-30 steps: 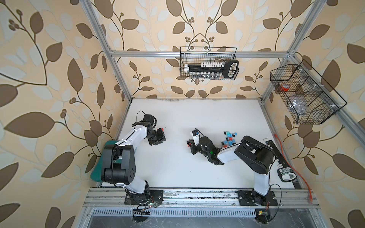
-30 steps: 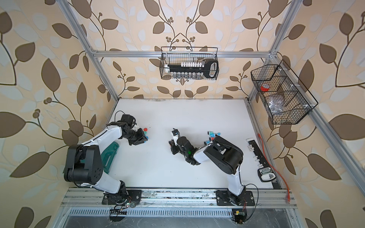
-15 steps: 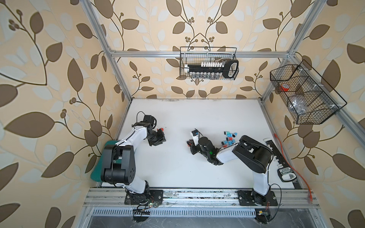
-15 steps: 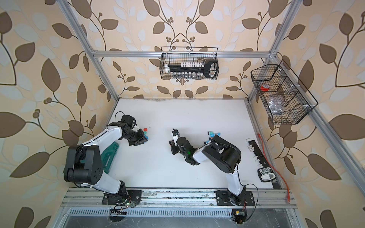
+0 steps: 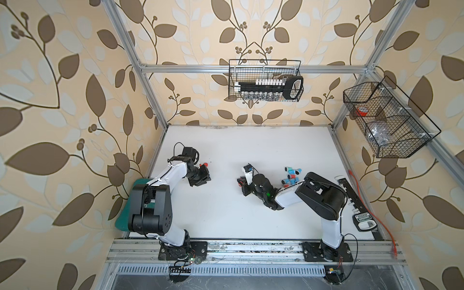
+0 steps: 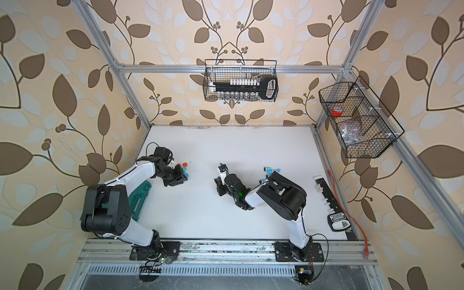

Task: Close the stamp cap
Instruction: Close the cover of the stamp.

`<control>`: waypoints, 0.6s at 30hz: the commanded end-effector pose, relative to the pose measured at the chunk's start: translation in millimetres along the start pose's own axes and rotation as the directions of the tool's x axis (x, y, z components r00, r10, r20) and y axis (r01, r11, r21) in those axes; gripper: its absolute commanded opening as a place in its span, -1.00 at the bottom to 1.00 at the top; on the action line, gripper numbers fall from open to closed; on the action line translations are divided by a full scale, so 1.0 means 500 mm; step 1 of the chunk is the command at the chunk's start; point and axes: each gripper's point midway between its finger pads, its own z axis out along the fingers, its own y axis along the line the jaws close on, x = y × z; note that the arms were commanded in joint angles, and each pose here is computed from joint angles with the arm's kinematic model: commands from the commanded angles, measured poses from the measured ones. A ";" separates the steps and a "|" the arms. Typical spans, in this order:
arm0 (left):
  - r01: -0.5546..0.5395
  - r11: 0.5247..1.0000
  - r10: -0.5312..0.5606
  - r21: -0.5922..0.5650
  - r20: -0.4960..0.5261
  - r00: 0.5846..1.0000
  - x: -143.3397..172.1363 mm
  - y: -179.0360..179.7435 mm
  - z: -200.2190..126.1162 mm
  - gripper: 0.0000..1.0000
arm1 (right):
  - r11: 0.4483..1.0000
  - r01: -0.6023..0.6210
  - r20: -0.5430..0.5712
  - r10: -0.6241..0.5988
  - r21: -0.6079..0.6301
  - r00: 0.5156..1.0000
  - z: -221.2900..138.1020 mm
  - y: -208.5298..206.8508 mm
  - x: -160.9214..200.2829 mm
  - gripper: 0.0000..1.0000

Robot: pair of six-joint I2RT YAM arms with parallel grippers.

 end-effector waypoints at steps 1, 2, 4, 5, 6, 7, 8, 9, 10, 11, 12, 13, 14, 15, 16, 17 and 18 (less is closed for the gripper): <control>0.001 1.000 -0.001 0.009 0.036 0.999 -0.004 0.000 -0.020 -0.41 | 1.000 0.016 0.013 -0.016 0.008 1.000 0.003 -0.002 -0.002 -1.00; 0.002 1.000 -0.002 0.008 0.035 0.999 -0.003 0.001 -0.020 -0.41 | 1.000 0.018 0.006 -0.018 0.010 1.000 0.004 -0.004 0.003 -1.00; 0.002 1.000 -0.002 0.009 0.034 0.999 -0.002 0.002 -0.020 -0.41 | 1.000 0.018 0.000 -0.018 0.013 1.000 0.003 -0.007 0.011 -1.00; 0.003 1.000 -0.003 0.008 0.034 0.999 -0.001 0.002 -0.020 -0.41 | 1.000 0.017 0.003 -0.017 0.013 1.000 0.001 -0.007 0.011 -1.00; 0.001 1.000 -0.002 0.008 0.034 0.999 0.000 0.002 -0.021 -0.41 | 1.000 0.014 0.007 -0.014 0.013 1.000 -0.001 -0.007 0.010 -1.00; 0.003 1.000 -0.003 0.008 0.034 0.999 0.001 0.003 -0.021 -0.41 | 1.000 0.014 0.008 -0.014 0.014 1.000 -0.003 -0.007 0.010 -1.00; 0.002 1.000 -0.002 0.006 0.034 0.999 0.002 0.004 -0.021 -0.41 | 1.000 0.015 0.009 -0.015 0.015 1.000 -0.004 -0.006 0.009 -1.00; 0.003 1.000 -0.003 0.006 0.034 0.999 0.003 0.005 -0.022 -0.41 | 1.000 0.018 0.008 -0.018 0.017 1.000 -0.005 -0.006 0.010 -1.00; 0.004 1.000 -0.004 0.006 0.034 0.999 0.004 0.006 -0.021 -0.41 | 1.000 0.021 0.007 -0.021 0.016 1.000 -0.005 -0.005 0.011 -1.00; 0.005 1.000 -0.005 0.007 0.033 0.999 0.005 0.006 -0.021 -0.41 | 1.000 0.021 0.005 -0.021 0.016 1.000 -0.004 -0.006 0.011 -1.00; 0.005 1.000 -0.005 0.008 0.032 0.999 0.006 0.005 -0.021 -0.41 | 1.000 0.022 0.006 -0.022 0.019 1.000 -0.004 -0.007 0.011 -1.00; 0.006 1.000 -0.006 0.007 0.033 0.999 0.006 0.006 -0.021 -0.41 | 1.000 0.021 0.004 -0.021 0.023 1.000 -0.004 -0.009 0.014 -1.00; 0.004 1.000 -0.004 0.007 0.030 1.000 0.007 0.007 -0.021 -0.41 | 0.999 0.019 0.005 -0.019 0.030 1.000 -0.004 -0.012 0.016 -1.00; 0.003 1.000 -0.004 0.007 0.034 0.999 0.007 0.006 -0.022 -0.41 | 0.999 0.018 0.005 -0.018 0.032 1.000 -0.004 -0.014 0.017 -1.00; 0.002 1.000 -0.002 0.007 0.035 0.999 0.006 0.006 -0.023 -0.41 | 0.999 0.016 0.004 -0.017 0.038 1.000 -0.004 -0.016 0.019 -1.00; 0.000 1.000 0.000 0.005 0.034 0.999 0.008 0.007 -0.023 -0.41 | 0.999 0.015 0.003 -0.015 0.039 1.000 -0.003 -0.016 0.022 -1.00; 0.000 1.000 0.000 0.003 0.034 0.999 0.009 0.008 -0.023 -0.41 | 0.999 0.016 0.004 -0.016 0.037 1.000 -0.002 -0.015 0.022 -1.00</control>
